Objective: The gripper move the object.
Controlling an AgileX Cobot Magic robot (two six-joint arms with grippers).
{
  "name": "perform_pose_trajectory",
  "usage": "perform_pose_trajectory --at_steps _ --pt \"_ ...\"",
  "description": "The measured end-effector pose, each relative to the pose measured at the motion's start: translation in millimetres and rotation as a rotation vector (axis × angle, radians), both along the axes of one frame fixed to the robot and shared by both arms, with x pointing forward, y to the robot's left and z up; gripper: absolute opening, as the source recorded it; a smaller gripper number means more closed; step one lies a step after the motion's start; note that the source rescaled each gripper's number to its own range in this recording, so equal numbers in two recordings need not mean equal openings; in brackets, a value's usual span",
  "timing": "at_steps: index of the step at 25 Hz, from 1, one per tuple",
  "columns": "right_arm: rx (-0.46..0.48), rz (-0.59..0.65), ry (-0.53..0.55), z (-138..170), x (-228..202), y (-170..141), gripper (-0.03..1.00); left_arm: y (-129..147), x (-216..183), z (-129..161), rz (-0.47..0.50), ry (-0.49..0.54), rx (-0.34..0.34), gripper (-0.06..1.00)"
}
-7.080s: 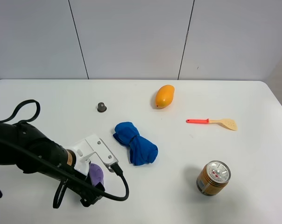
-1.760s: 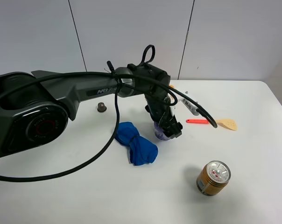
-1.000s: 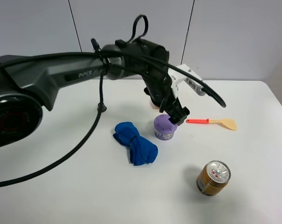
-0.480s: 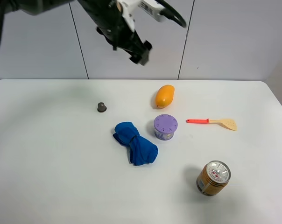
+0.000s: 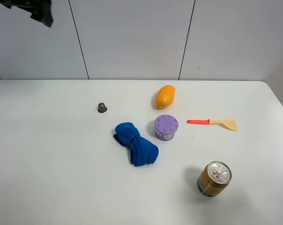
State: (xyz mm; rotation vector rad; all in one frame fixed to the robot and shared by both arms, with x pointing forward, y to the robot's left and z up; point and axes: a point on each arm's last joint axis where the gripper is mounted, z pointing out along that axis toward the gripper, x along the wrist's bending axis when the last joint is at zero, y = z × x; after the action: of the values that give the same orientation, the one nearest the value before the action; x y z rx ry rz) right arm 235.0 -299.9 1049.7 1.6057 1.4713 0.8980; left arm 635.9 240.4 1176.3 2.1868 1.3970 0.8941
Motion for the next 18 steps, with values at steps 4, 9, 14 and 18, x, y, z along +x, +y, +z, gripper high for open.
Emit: perform_pose_trajectory --at_steps 4,9,14,18 --pt "0.0 0.0 0.0 0 0 0 1.0 38 -31 33 0.099 -0.015 -0.008 0.99" --pt "0.0 0.0 0.0 0 0 0 1.0 59 -78 71 0.162 -0.059 -0.038 0.99" --pt "0.0 0.0 0.0 0 0 0 1.0 59 -122 99 0.156 -0.146 -0.071 0.99" --pt "0.0 0.0 0.0 0 0 0 1.0 61 -160 94 0.16 -0.137 -0.074 0.99"
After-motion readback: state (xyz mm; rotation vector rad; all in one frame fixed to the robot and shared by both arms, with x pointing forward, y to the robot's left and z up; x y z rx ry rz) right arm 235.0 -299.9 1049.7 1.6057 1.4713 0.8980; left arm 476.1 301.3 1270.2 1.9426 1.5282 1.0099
